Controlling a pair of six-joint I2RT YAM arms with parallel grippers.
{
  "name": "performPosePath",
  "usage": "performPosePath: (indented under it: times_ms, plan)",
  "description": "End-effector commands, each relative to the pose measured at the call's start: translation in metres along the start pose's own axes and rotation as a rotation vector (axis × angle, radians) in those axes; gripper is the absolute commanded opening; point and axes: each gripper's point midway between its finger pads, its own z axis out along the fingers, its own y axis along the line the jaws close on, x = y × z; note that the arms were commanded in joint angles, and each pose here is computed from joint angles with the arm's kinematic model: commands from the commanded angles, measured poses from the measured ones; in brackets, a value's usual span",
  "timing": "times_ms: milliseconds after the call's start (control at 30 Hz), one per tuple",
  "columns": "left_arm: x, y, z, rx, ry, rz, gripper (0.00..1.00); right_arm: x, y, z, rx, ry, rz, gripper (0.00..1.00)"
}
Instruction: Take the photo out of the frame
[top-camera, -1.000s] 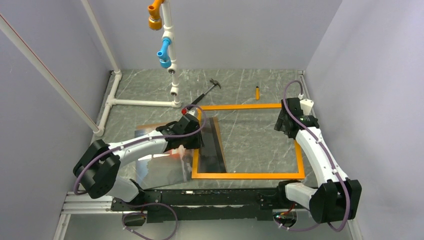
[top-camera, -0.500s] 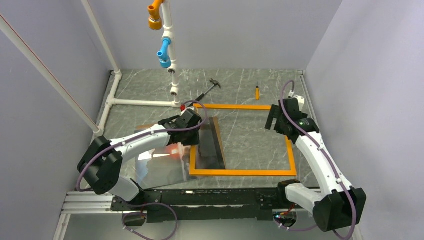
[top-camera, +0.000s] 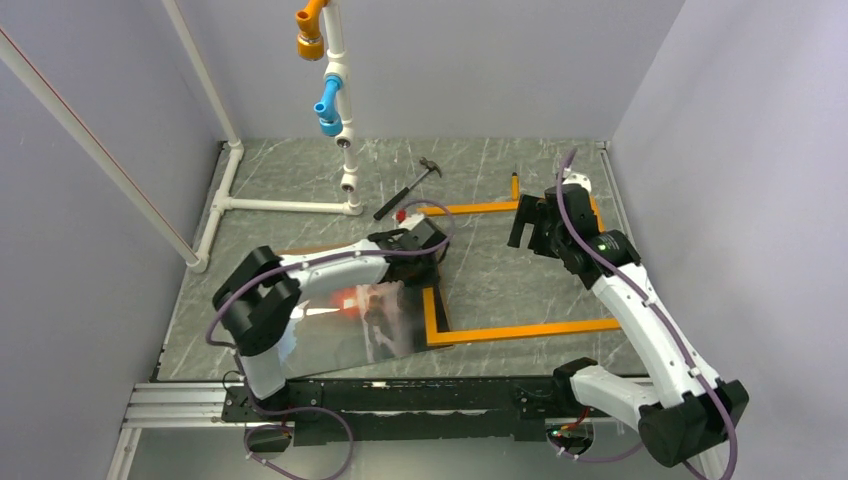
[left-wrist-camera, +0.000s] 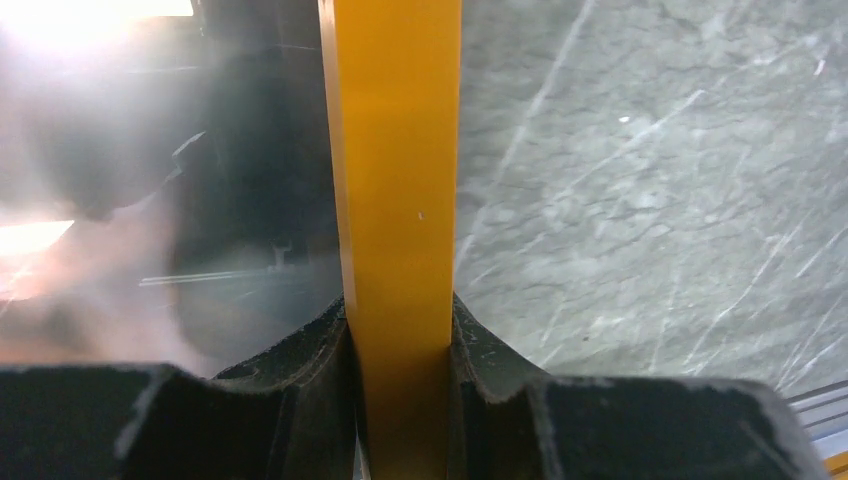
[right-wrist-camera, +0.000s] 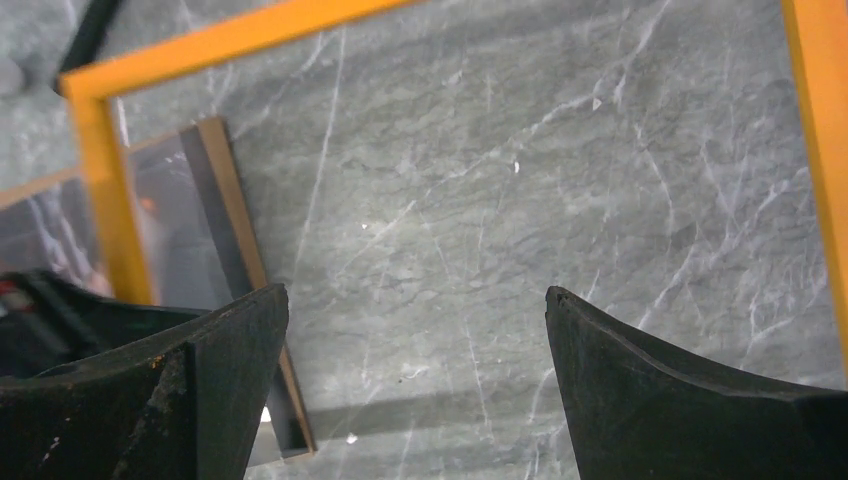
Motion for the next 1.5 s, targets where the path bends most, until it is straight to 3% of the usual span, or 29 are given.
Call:
performPosePath:
  times_ms: [0,300,433,767,833,1000,1100,1300,1467]
  plan:
    - [-0.009,-0.074,-0.003,0.137,-0.04,-0.072,0.0,-0.045,-0.006,-0.043,0.011,-0.187,0.108,1.0]
    - [0.01,-0.115,0.03,0.135,-0.025,-0.165,0.0,-0.048,-0.024,-0.067,0.039,-0.259,0.096,1.0]
    - [0.017,-0.115,0.04,0.114,-0.036,-0.125,0.0,-0.04,-0.022,-0.063,0.025,-0.236,0.083,1.0]
    - [0.024,-0.112,0.049,0.108,-0.018,-0.032,0.13,-0.028,-0.015,-0.049,-0.009,-0.196,0.077,1.0]
    - [0.027,-0.116,0.051,0.118,0.001,-0.022,0.22,-0.026,-0.012,-0.046,-0.021,-0.186,0.076,1.0]
    - [0.028,-0.106,0.037,0.122,0.016,0.015,0.66,-0.016,-0.002,-0.036,-0.058,-0.125,0.051,1.0]
    - [0.02,-0.105,0.018,0.178,0.013,0.033,0.81,-0.011,0.007,-0.031,-0.106,-0.107,0.034,1.0]
    - [0.0,-0.1,-0.041,0.298,-0.049,0.155,0.91,0.001,0.029,-0.022,-0.234,-0.062,-0.022,1.0]
    - [-0.009,-0.049,-0.089,0.371,-0.105,0.194,0.96,0.022,0.05,-0.008,-0.352,0.011,-0.031,0.98]
